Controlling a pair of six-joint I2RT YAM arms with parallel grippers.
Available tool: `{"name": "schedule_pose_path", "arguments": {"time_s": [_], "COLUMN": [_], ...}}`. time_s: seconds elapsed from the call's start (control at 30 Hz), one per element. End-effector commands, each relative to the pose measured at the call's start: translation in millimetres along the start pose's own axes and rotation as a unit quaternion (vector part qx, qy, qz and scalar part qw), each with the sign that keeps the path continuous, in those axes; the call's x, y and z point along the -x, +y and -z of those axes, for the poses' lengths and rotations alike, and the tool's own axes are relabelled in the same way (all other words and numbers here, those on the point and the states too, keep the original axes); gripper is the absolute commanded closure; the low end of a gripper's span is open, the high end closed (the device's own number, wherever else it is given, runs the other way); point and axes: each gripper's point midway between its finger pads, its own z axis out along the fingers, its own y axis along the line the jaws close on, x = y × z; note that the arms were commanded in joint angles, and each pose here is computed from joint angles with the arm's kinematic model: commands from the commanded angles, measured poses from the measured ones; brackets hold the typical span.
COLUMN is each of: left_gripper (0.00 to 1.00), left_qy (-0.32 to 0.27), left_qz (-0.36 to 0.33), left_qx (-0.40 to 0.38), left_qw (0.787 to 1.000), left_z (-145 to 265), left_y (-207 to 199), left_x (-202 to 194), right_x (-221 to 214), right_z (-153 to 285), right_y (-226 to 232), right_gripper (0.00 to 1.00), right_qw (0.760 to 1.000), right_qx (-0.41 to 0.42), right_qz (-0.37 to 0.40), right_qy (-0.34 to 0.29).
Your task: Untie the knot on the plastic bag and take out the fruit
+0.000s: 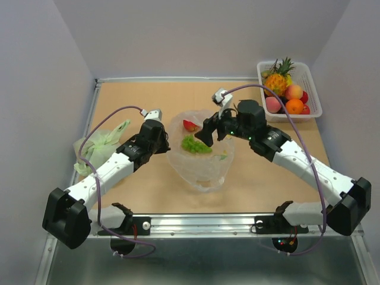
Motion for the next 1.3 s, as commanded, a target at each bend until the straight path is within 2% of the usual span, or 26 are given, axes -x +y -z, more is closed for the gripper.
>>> {"name": "schedule_pose_path", "arguments": {"time_s": [0.0,0.27,0.33,0.37,0.47,0.57,0.63,0.8,1.03,1.13,1.17,1.2,1.23,1.27], "left_gripper": [1.00,1.00,1.00,1.00,1.00,1.00,1.00,1.00,1.00,1.00,1.00,1.00,1.00,1.00], "left_qy": [-0.021,0.012,0.019,0.027,0.037,0.037,0.036,0.058,0.058,0.057,0.054,0.056,0.052,0.047], "left_qz": [0.000,0.019,0.027,0.027,0.030,0.027,0.023,0.011,0.009,0.008,0.008,0.008,0.009,0.009], "left_qx": [-0.019,-0.056,-0.071,-0.075,-0.084,-0.080,-0.080,-0.077,-0.069,-0.064,-0.055,-0.054,-0.045,-0.041], "left_qw": [1.000,0.998,0.997,0.996,0.995,0.996,0.996,0.995,0.996,0.996,0.997,0.997,0.998,0.998], "left_z": [5.9,11.8,15.7,16.5,18.4,20.2,21.0,16.5,16.4,15.1,13.6,13.6,12.6,12.5], "left_y": [-11.9,-21.7,-30.1,-30.5,-36.6,-33.1,-32.7,-28.8,-24.6,-23.1,-20.0,-19.7,-17.1,-16.8], "left_x": [19.3,-15.4,-24.5,-33.3,-46.6,-50.9,-50.9,-64.3,-65.6,-65.7,-65.1,-65.4,-63.9,-60.6], "right_x": [-32.2,-94.7,-108.5,-125.6,-142.5,-144.6,-155.0,-182.6,-216.8,-227.2,-229.9,-232.0,-233.8,-234.2], "right_z": [-18.5,-72.8,-80.1,-85.8,-91.0,-94.7,-97.4,-119.2,-125.9,-126.6,-125.2,-123.9,-122.1,-121.4], "right_y": [28.3,31.8,28.3,16.7,-1.0,-27.5,-34.9,-27.3,-44.1,-48.4,-50.9,-52.1,-53.8,-54.5], "right_gripper": [0.07,0.15,0.16,0.16,0.16,0.14,0.12,0.11,0.13,0.18,0.31,0.32,0.47,0.53], "right_qw": [0.999,0.990,0.988,0.984,0.979,0.971,0.965,0.967,0.963,0.963,0.963,0.963,0.962,0.962], "right_qx": [0.030,0.015,0.001,-0.032,-0.085,-0.167,-0.190,-0.160,-0.188,-0.190,-0.193,-0.195,-0.198,-0.198], "right_qz": [-0.006,-0.041,-0.057,-0.068,-0.085,-0.112,-0.128,-0.140,-0.115,-0.094,-0.084,-0.079,-0.077,-0.074], "right_qy": [0.043,0.132,0.146,0.159,0.164,0.128,0.126,0.143,0.154,0.164,0.166,0.168,0.170,0.170]}}
